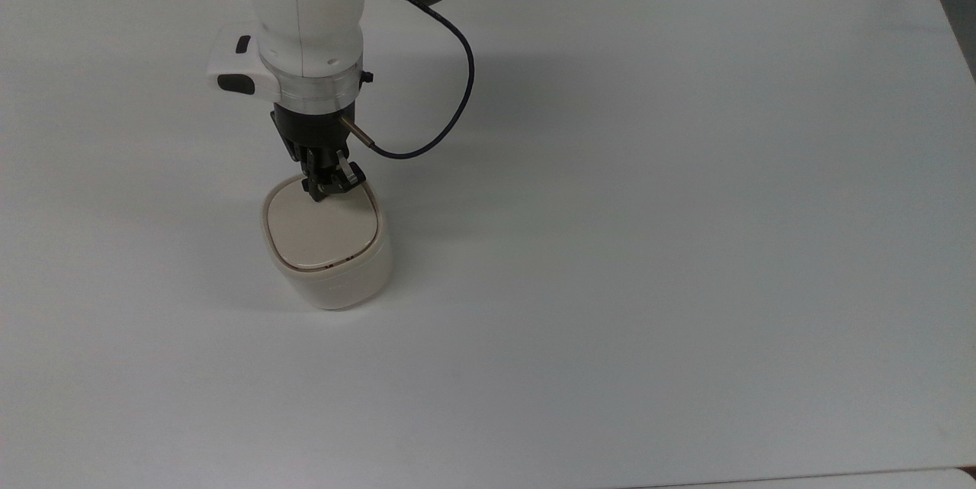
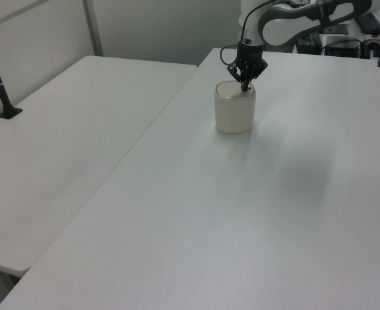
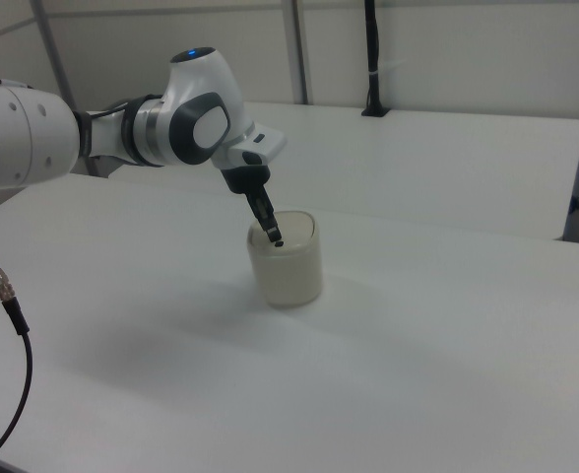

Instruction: Close the trash bin

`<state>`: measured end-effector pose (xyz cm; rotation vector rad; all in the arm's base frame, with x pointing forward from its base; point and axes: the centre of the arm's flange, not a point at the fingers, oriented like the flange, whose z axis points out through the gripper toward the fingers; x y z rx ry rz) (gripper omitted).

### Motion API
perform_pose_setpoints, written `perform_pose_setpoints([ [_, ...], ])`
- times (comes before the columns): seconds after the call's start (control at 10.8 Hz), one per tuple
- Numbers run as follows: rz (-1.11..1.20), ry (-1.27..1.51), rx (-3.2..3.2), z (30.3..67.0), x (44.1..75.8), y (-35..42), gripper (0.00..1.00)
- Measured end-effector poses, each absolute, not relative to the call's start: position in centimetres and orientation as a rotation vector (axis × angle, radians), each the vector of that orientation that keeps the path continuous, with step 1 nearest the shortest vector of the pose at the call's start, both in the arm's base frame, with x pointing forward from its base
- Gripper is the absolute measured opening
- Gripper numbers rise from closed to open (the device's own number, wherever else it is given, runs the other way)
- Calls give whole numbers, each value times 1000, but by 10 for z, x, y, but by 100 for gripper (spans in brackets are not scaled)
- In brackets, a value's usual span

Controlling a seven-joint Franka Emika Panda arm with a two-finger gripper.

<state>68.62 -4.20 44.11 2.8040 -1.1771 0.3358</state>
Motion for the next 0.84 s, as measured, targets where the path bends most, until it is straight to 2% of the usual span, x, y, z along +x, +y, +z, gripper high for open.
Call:
perform_pose_setpoints([
  [0.28, 371, -1202, 2801, 464, 681, -51, 1],
  [0.46, 364, -1155, 2828, 506, 665, -45, 1],
  [0.65, 315, -1072, 2871, 559, 634, -32, 1],
  [0.84, 231, -965, 2951, 607, 595, -22, 7],
])
